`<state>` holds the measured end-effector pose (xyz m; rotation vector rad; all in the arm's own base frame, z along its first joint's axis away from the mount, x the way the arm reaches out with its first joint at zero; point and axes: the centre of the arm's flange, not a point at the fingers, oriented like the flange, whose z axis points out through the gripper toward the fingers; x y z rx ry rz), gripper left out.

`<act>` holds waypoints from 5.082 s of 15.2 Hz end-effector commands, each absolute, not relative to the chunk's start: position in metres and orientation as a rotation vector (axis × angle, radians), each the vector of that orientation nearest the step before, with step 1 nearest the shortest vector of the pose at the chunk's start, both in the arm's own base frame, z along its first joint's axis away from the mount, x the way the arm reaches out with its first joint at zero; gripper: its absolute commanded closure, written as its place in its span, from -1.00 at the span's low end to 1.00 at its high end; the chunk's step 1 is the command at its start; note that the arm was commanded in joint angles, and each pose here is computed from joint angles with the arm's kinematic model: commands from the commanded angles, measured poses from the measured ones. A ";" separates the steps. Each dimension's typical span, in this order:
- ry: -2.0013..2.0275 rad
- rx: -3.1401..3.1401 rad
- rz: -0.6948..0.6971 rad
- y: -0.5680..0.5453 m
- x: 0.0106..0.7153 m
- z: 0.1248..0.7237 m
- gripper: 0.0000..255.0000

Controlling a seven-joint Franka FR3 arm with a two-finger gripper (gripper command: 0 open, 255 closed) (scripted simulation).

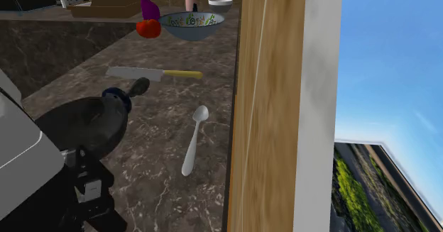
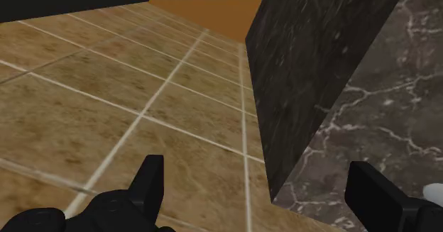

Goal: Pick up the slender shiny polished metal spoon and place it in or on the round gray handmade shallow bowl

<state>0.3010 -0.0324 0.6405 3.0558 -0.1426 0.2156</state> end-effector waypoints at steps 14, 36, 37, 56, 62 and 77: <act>0.737 2.890 -0.043 0.109 0.428 0.626 -1.00; 1.296 2.622 -0.216 0.227 0.456 0.555 -1.00; 1.296 2.622 -0.216 0.227 0.456 0.555 -1.00; 1.296 2.622 -0.216 0.227 0.456 0.592 1.00; 1.296 2.622 -0.216 0.227 0.456 0.623 1.00; 1.296 2.622 -0.216 0.227 0.456 0.702 1.00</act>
